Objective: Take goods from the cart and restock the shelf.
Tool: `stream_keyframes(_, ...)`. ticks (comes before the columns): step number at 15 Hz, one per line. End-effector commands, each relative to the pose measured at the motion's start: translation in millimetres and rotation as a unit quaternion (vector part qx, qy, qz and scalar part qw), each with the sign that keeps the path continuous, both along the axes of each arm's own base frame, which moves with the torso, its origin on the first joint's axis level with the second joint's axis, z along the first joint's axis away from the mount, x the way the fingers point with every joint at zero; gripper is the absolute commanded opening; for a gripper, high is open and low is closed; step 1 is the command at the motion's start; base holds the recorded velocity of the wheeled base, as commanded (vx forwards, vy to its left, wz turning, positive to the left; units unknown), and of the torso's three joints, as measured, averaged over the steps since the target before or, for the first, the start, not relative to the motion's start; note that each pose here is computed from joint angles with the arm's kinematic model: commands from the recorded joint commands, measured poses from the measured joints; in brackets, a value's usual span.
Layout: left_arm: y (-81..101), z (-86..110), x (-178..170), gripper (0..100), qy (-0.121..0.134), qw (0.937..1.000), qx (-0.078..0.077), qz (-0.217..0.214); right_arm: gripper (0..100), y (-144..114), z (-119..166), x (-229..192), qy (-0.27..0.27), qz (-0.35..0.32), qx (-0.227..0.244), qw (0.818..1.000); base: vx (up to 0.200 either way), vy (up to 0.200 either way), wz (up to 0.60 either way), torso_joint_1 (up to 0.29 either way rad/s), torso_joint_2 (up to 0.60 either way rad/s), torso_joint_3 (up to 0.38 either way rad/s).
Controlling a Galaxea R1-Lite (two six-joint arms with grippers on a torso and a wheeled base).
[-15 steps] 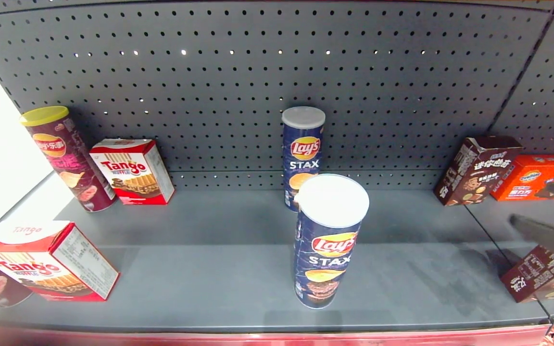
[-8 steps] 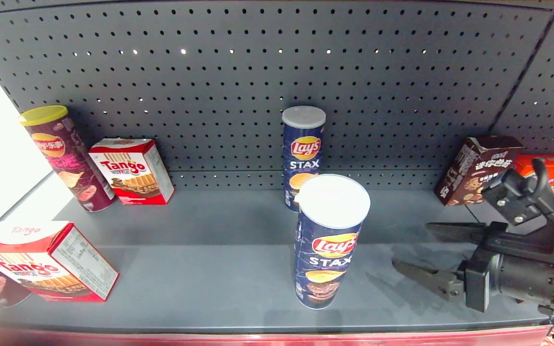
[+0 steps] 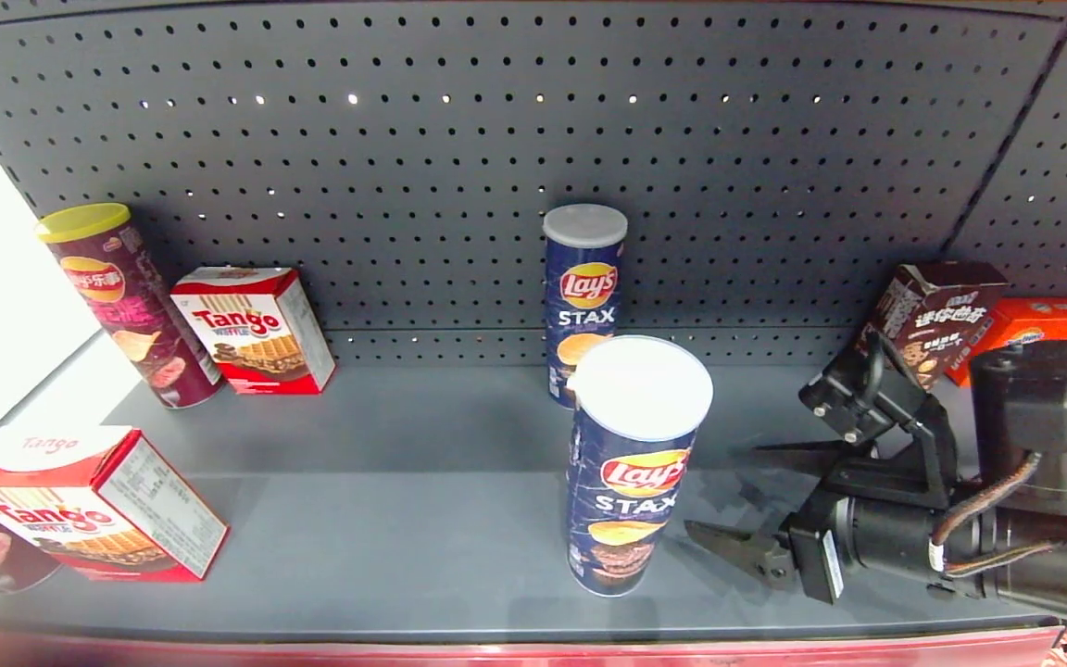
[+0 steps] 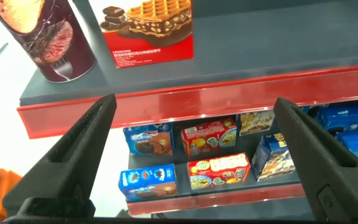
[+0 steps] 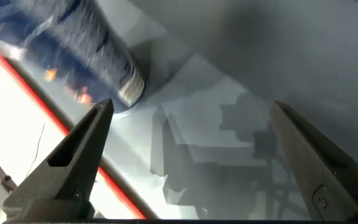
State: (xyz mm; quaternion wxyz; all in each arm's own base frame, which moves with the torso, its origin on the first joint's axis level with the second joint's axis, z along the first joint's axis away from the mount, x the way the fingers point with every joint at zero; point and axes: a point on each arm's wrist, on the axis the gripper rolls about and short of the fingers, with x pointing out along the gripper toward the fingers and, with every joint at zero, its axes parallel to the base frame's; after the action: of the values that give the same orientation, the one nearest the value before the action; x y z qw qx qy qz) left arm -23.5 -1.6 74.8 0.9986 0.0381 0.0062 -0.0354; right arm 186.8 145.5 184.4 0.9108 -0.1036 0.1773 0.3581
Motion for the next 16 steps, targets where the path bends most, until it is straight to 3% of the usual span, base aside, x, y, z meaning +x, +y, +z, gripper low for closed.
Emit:
stream_keyframes(1,0.0,0.1,0,100,0.001,1.0,0.001,0.0,100,9,-4,9,0.007,0.002,-0.007,1.0,0.0,0.0,0.0,0.0,0.0,0.0)
stream_keyframes(16,0.0,0.1,0,100,0.001,1.0,-0.001,-0.001,100,21,-5,19,0.005,0.008,-0.004,1.0,0.0,0.0,0.0,0.0,0.0,0.0)
